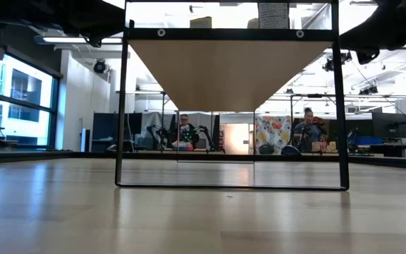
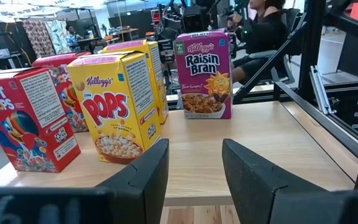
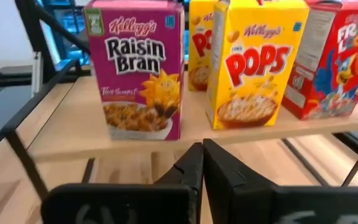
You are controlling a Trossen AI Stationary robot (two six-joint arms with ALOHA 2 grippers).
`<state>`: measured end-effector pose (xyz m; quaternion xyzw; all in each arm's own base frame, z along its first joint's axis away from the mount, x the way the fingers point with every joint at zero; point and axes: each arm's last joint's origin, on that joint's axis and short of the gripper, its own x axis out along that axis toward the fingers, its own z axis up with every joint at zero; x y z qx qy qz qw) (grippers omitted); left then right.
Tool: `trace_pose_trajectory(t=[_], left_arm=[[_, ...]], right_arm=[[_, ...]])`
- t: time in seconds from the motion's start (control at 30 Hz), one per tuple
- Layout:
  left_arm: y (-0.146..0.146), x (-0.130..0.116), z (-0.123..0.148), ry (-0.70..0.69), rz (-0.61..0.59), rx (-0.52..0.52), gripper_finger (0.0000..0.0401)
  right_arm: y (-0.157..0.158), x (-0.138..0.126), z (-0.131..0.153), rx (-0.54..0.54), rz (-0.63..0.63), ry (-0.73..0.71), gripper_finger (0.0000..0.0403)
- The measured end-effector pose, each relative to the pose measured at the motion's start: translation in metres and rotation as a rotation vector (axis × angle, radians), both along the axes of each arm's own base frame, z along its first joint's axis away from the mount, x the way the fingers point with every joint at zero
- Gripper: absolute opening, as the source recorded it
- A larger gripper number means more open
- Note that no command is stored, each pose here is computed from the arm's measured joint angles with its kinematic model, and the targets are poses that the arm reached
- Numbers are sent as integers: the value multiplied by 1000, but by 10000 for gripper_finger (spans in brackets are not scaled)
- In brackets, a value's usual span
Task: Stack cereal on shelf
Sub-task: Put the purple cereal box on the shelf aligned with the other purple cereal box
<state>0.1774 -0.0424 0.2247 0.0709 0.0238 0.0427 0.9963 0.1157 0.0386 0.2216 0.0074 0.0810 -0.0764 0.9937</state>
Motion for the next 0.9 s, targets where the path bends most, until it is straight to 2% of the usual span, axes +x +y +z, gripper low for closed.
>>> trace_pose_trajectory(t=[0.17, 0.3, 0.47, 0.57, 0.7, 0.9], left_arm=[[0, 0, 0, 1, 0, 0, 140], [0, 0, 0, 1, 0, 0, 140], [0, 0, 0, 1, 0, 0, 140], [0, 0, 0, 2, -1, 13, 140], [0, 0, 0, 3, -2, 39, 140], [0, 0, 0, 3, -2, 40, 140]], right_arm=[[-4, -11, -5, 46, 27, -19, 2], [-5, -14, -22, 11, 90, -158, 1], [-7, -22, -11, 23, 221, -317, 0], [-8, -22, -14, 14, 247, -325, 0], [-10, -19, -25, 24, 220, -297, 0], [-13, -18, -24, 28, 238, -310, 0]])
